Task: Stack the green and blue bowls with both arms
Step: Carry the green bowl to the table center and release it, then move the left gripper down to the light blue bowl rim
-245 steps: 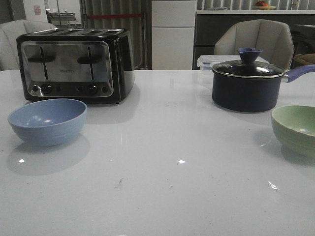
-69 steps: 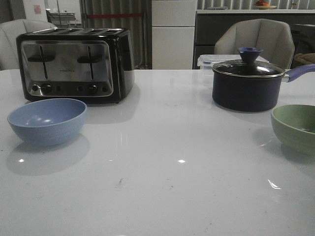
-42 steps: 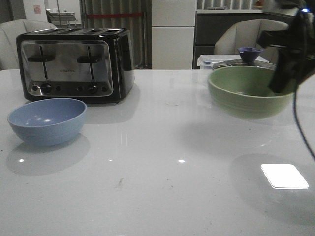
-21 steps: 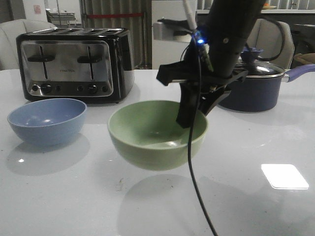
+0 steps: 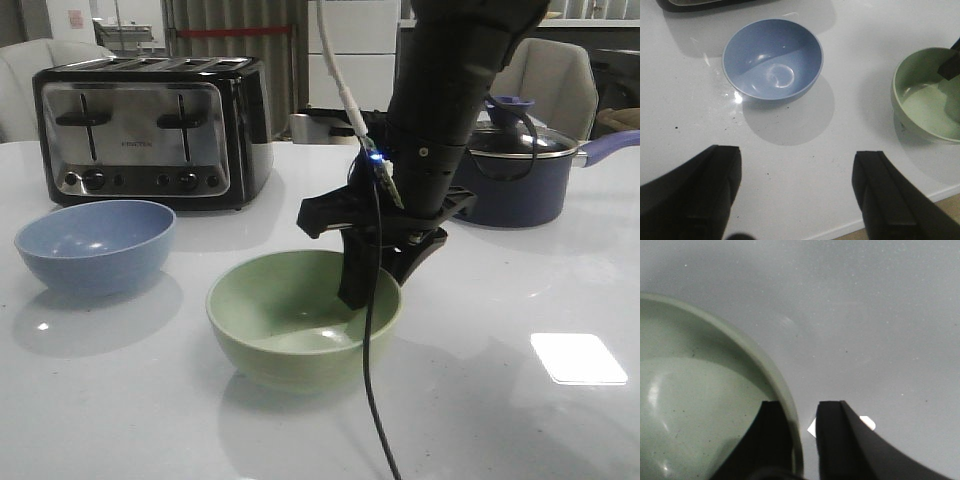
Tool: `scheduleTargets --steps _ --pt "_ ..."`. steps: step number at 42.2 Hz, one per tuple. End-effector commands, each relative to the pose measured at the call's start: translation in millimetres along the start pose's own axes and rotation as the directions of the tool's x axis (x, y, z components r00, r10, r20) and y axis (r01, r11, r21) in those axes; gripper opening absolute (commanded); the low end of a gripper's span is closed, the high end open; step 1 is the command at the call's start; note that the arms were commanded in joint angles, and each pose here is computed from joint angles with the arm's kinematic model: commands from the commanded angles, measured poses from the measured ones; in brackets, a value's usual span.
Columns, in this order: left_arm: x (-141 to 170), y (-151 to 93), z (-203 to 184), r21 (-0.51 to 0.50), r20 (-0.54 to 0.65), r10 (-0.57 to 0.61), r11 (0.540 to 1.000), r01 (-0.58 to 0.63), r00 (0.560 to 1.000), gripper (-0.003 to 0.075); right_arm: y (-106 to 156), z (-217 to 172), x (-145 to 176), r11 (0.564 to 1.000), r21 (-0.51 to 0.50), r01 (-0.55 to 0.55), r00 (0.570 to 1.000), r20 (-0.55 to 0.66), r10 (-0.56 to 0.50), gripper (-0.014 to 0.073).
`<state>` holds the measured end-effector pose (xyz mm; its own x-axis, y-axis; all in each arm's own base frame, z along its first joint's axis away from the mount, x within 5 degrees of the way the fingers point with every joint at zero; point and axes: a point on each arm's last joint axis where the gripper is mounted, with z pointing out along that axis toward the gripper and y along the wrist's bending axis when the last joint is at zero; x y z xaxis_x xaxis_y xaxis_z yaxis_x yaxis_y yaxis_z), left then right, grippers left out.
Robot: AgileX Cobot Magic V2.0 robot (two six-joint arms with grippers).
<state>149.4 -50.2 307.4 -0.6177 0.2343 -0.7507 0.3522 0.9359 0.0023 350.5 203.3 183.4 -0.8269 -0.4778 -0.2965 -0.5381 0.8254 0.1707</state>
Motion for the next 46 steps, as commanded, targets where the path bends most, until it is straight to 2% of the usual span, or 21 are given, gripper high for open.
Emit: scheduleTargets --steps 1,5,14,25,34,46 --pt "-14.0 -1.0 -6.5 0.005 0.097 -0.005 1.0 0.005 0.995 0.0526 5.2 -33.4 -13.2 1.0 0.007 0.016 0.992 0.128 -0.017 0.0419" --pt "-14.0 -1.0 -6.5 0.005 0.097 -0.005 1.0 0.005 0.995 0.0526 8.6 -51.6 -14.1 1.0 0.01 0.025 0.985 0.171 -0.026 0.0461" --pt "-14.0 -1.0 -6.5 0.005 0.097 -0.005 1.0 0.005 0.995 0.0526 21.2 -117.8 -6.7 0.997 0.036 0.064 0.942 0.328 -0.073 0.0461" --pt "-14.4 -1.0 -6.5 0.005 0.101 -0.005 1.0 0.005 0.995 0.0526 38.1 -181.9 52.2 0.983 0.1 0.152 0.864 0.47 -0.182 0.0458" --pt "-17.9 -0.6 -7.0 0.001 0.139 -0.005 1.0 0.005 0.99 0.0526 42.2 -197.3 111.0 0.974 0.132 0.182 0.832 0.508 -0.224 0.0458" --pt "-19.8 -0.4 -7.3 -0.001 0.16 -0.005 1.0 0.005 0.987 0.0526 44.3 -198.4 169.3 0.972 0.139 0.191 0.819 0.523 -0.235 0.0458"
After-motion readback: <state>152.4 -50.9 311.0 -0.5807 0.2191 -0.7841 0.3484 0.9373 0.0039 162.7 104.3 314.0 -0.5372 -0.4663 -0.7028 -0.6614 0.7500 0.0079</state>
